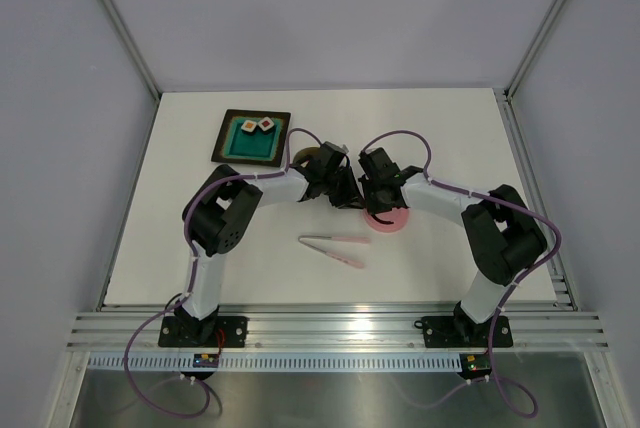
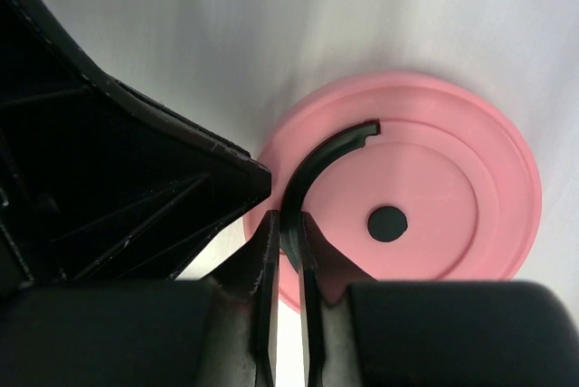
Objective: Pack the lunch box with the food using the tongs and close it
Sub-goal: Adjust the box lid at the center of the board.
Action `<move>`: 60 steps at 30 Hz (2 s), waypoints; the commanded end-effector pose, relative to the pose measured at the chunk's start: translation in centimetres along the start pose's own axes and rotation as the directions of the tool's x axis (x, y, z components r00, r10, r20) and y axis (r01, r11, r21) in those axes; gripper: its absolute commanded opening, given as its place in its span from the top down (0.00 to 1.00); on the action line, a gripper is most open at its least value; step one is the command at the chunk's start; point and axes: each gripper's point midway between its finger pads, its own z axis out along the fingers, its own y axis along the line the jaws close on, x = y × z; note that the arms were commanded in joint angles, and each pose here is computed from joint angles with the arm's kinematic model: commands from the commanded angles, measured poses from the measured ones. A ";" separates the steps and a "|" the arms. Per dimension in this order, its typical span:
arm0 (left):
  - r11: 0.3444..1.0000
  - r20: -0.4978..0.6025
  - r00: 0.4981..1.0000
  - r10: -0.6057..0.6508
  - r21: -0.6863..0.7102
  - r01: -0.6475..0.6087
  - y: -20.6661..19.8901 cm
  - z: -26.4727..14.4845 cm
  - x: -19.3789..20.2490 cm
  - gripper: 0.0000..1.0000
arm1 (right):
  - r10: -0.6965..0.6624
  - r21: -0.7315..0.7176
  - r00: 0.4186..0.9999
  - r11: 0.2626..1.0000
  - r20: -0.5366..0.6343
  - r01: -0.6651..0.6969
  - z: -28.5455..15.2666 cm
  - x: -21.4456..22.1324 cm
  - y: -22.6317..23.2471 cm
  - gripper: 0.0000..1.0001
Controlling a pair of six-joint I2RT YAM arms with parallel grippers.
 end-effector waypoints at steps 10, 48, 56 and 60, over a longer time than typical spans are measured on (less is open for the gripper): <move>1.000 -0.015 1.000 -0.006 0.004 0.006 0.6 0.4 0.4 0.84 | -0.005 0.031 1.000 1.000 0.031 0.004 -1.6 -0.8 -0.2 1.00; 1.000 -0.025 1.000 -0.005 -0.001 0.005 1.1 0.6 0.8 0.84 | 0.029 0.105 0.993 0.994 0.117 -0.041 -4.0 -1.8 -1.9 1.00; 1.000 -0.024 1.000 -0.007 0.001 0.007 1.0 0.6 0.7 0.84 | -0.002 0.048 0.993 0.999 0.118 -0.004 -4.5 -1.9 -0.9 0.68; 1.000 -0.026 1.000 -0.009 -0.001 0.009 1.1 0.8 0.8 0.84 | -0.046 0.052 0.995 0.998 0.085 0.041 -4.0 -1.3 -0.6 0.57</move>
